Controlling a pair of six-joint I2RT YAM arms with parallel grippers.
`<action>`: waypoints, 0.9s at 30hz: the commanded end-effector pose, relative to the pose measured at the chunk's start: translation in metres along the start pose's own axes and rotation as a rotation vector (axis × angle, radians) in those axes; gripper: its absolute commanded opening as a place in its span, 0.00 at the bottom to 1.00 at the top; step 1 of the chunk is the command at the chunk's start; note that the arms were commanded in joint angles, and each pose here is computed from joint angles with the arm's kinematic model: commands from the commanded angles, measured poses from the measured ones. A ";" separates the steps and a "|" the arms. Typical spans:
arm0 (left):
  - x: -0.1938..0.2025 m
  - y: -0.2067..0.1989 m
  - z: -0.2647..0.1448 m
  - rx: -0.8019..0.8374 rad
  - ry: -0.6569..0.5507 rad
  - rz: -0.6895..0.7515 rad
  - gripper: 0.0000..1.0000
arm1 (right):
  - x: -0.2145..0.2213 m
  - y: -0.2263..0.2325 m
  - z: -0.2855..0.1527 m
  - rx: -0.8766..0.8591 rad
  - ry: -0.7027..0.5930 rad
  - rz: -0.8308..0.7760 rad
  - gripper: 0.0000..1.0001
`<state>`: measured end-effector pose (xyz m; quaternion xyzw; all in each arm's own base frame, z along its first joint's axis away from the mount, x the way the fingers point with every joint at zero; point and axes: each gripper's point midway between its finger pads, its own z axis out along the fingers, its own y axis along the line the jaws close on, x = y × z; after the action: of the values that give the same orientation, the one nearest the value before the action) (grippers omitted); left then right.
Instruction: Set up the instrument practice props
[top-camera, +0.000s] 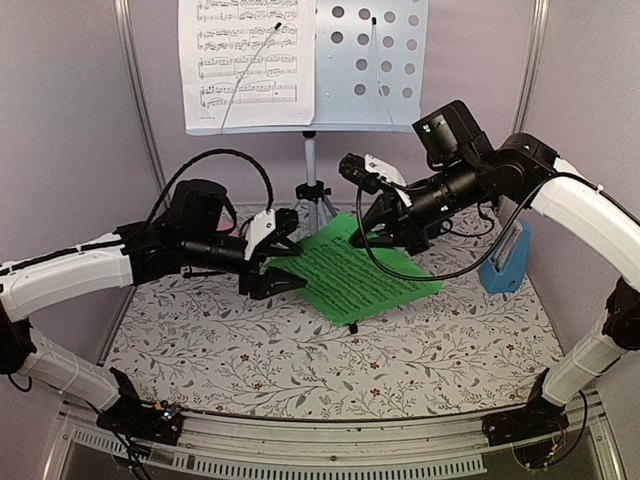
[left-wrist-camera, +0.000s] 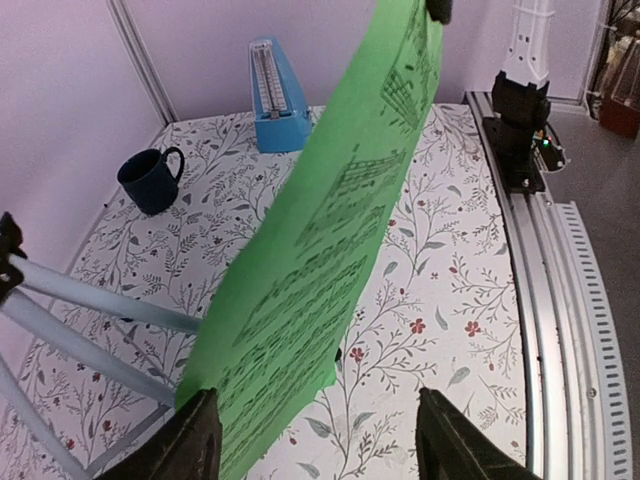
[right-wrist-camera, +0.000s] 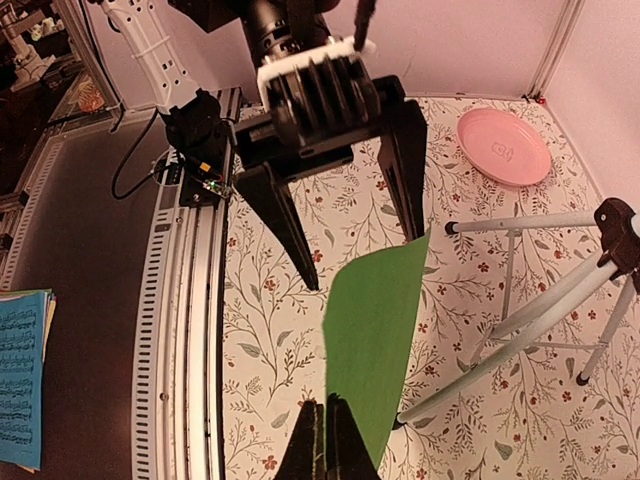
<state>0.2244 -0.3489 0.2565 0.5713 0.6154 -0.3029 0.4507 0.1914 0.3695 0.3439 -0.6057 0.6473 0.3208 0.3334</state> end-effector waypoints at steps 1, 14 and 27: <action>-0.006 0.014 -0.039 -0.123 -0.016 0.071 0.67 | -0.009 0.005 -0.005 0.003 -0.011 -0.026 0.00; -0.014 -0.005 -0.019 0.033 -0.025 0.065 0.54 | -0.025 0.008 -0.006 0.025 -0.027 -0.071 0.00; -0.022 -0.021 -0.014 0.086 -0.096 0.032 0.18 | -0.043 -0.004 -0.021 0.123 -0.084 -0.127 0.00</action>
<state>0.2113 -0.3419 0.2709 0.5863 0.5882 -0.3224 0.4543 0.1938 0.3779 0.3639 -0.6148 0.6311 0.2940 0.3705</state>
